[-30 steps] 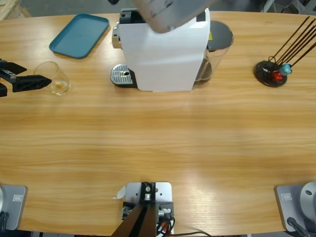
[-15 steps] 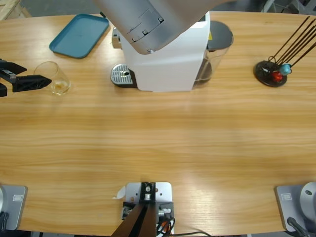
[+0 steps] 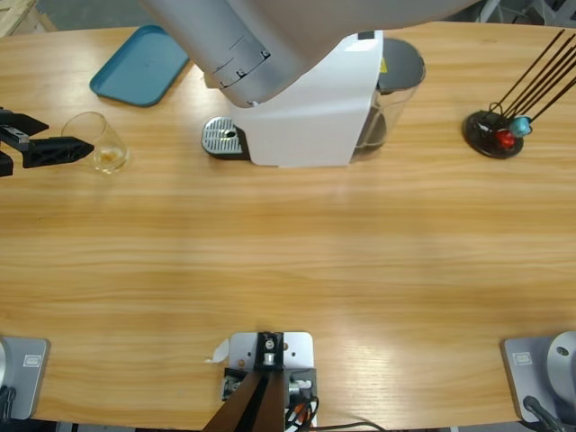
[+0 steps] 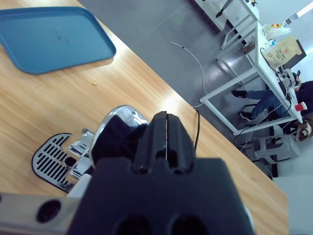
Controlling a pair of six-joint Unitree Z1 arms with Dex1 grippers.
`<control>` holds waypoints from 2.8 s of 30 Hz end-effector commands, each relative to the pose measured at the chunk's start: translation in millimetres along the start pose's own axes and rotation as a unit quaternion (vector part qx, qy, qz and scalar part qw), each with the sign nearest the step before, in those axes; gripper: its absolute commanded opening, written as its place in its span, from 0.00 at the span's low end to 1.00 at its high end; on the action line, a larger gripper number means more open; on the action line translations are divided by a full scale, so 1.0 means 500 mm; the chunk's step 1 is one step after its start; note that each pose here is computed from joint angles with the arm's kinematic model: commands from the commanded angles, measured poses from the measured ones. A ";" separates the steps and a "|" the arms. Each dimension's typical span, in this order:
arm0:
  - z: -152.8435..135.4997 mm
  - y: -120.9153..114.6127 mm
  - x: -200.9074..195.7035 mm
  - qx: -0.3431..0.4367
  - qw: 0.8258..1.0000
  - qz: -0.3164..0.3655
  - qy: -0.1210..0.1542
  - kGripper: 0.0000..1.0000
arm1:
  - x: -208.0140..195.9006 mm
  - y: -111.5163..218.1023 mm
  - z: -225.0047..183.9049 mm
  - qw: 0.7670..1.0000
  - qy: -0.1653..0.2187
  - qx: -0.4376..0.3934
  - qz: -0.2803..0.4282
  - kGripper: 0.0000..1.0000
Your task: Pour coffee
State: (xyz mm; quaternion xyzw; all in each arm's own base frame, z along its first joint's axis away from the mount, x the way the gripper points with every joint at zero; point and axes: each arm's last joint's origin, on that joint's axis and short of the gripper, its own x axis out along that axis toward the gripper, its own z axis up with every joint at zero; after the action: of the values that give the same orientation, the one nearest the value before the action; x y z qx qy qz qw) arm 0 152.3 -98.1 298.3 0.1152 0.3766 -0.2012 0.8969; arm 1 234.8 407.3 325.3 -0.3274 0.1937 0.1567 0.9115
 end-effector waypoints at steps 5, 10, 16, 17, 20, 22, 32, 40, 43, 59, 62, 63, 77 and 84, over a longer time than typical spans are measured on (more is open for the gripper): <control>-0.019 -0.003 0.017 0.002 1.000 0.000 0.020 0.82 | 0.062 0.183 -0.144 0.991 0.084 -0.092 0.043 0.00; -0.020 -0.003 0.017 0.002 1.000 0.000 0.021 0.82 | 0.054 0.186 -0.157 0.991 0.089 -0.092 0.043 0.00; -0.021 -0.003 0.016 0.002 1.000 0.000 0.021 0.82 | 0.052 0.186 -0.165 0.991 0.093 -0.091 0.042 0.00; -0.021 -0.003 0.016 0.002 1.000 0.000 0.020 0.82 | 0.052 0.185 -0.166 0.991 0.093 -0.091 0.040 0.00; -0.021 -0.003 0.017 0.002 1.000 0.000 0.021 0.82 | 0.048 0.179 -0.161 0.992 0.089 -0.089 0.030 0.00; -0.021 -0.003 0.017 0.002 1.000 0.000 0.021 0.82 | 0.033 0.159 -0.146 0.993 0.079 -0.083 0.021 0.00; -0.019 -0.005 0.022 0.003 1.000 -0.008 0.025 0.82 | -0.178 -0.123 -0.086 0.977 -0.024 0.003 0.211 0.46; -0.025 -0.006 0.001 0.004 0.999 -0.032 0.008 0.82 | -0.218 -0.208 -0.195 0.964 -0.001 0.097 0.248 0.79; -0.035 -0.004 -0.026 0.003 0.999 -0.046 -0.017 0.82 | -0.236 -0.243 -0.265 0.961 0.000 0.150 0.231 0.91; -0.035 0.055 0.051 -0.079 0.996 0.041 0.006 0.83 | -0.356 -0.318 -0.498 0.957 0.060 0.168 0.229 0.98; -0.041 0.051 0.086 -0.080 0.996 0.027 0.013 0.84 | -0.356 -0.319 -0.503 0.956 0.065 0.170 0.232 0.98; -0.045 0.051 0.090 -0.083 0.996 0.027 0.012 0.84 | -0.356 -0.319 -0.504 0.955 0.067 0.171 0.233 0.98; -0.055 0.065 0.133 -0.088 0.991 0.102 0.025 0.84 | -0.331 -0.299 -0.504 0.950 0.088 0.165 0.249 0.98; -0.054 0.061 0.181 -0.088 0.991 0.088 0.041 0.86 | -0.330 -0.299 -0.505 0.950 0.088 0.165 0.250 0.98</control>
State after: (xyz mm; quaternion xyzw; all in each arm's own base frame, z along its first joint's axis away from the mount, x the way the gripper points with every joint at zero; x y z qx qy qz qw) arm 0 195.4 -81.6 242.4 0.0766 0.3833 -0.0827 0.9167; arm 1 87.5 105.0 315.4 -0.1196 0.3498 0.3205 0.8721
